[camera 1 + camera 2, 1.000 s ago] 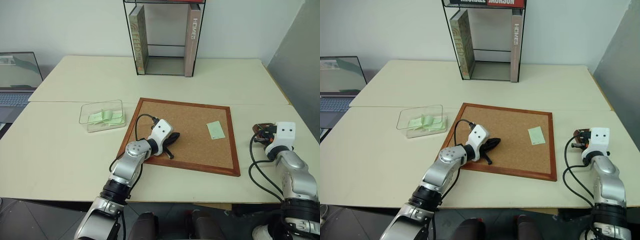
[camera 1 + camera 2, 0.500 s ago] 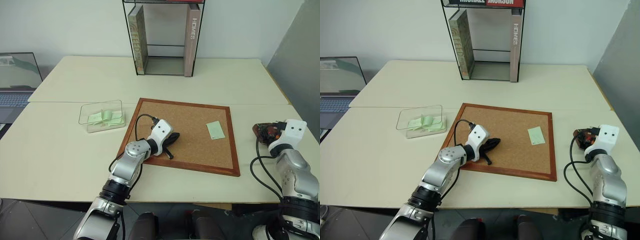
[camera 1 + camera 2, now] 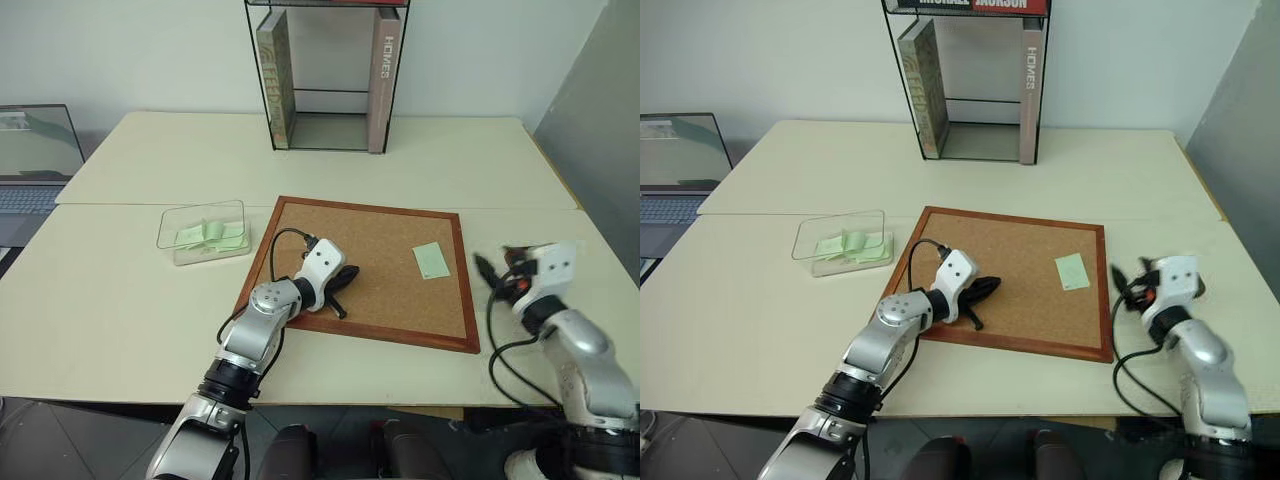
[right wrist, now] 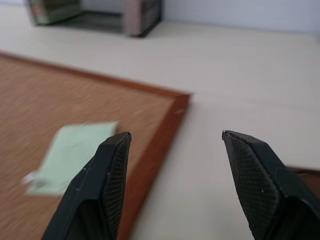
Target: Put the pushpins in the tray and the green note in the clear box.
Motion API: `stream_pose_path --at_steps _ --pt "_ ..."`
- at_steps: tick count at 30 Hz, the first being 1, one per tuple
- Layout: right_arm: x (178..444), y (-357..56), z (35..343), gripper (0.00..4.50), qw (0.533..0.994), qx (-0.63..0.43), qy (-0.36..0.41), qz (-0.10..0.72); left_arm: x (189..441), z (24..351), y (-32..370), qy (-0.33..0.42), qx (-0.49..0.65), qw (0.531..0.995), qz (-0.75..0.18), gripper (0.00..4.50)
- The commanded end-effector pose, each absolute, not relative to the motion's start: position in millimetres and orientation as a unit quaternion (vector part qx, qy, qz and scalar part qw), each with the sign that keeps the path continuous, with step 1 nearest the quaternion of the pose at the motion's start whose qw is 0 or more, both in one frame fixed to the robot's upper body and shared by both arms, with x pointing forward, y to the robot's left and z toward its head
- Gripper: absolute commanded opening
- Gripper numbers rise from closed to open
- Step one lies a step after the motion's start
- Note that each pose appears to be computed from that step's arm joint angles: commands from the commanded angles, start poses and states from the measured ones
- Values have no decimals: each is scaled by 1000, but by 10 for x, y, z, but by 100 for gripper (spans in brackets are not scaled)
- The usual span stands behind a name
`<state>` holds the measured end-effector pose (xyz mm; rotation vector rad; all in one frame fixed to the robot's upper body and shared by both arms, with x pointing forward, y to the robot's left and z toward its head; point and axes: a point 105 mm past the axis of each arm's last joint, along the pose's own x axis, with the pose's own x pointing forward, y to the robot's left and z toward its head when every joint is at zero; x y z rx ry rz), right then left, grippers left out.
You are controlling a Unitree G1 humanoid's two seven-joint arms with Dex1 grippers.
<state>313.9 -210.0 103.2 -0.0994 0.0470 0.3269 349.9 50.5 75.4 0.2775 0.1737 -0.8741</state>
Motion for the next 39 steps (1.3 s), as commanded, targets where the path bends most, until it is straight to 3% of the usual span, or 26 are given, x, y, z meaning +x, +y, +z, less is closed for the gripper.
stream_pose_path --at_steps 1,17,27,33,39 --pt "3078 -1813 1063 310 971 -72 14 226 3429 548 506 123 133 885 -429 0" --pt "3271 -1628 930 310 969 -87 22 232 3427 554 506 123 133 885 -428 0" --pt "3302 -1616 892 139 967 -99 28 231 3421 553 504 124 131 886 -427 0" --pt "3276 -1590 1187 5 966 -110 -26 233 3418 545 505 125 134 886 -427 0" --pt "3199 -1478 1379 1 957 -121 -51 260 3419 536 514 127 136 885 -427 0"
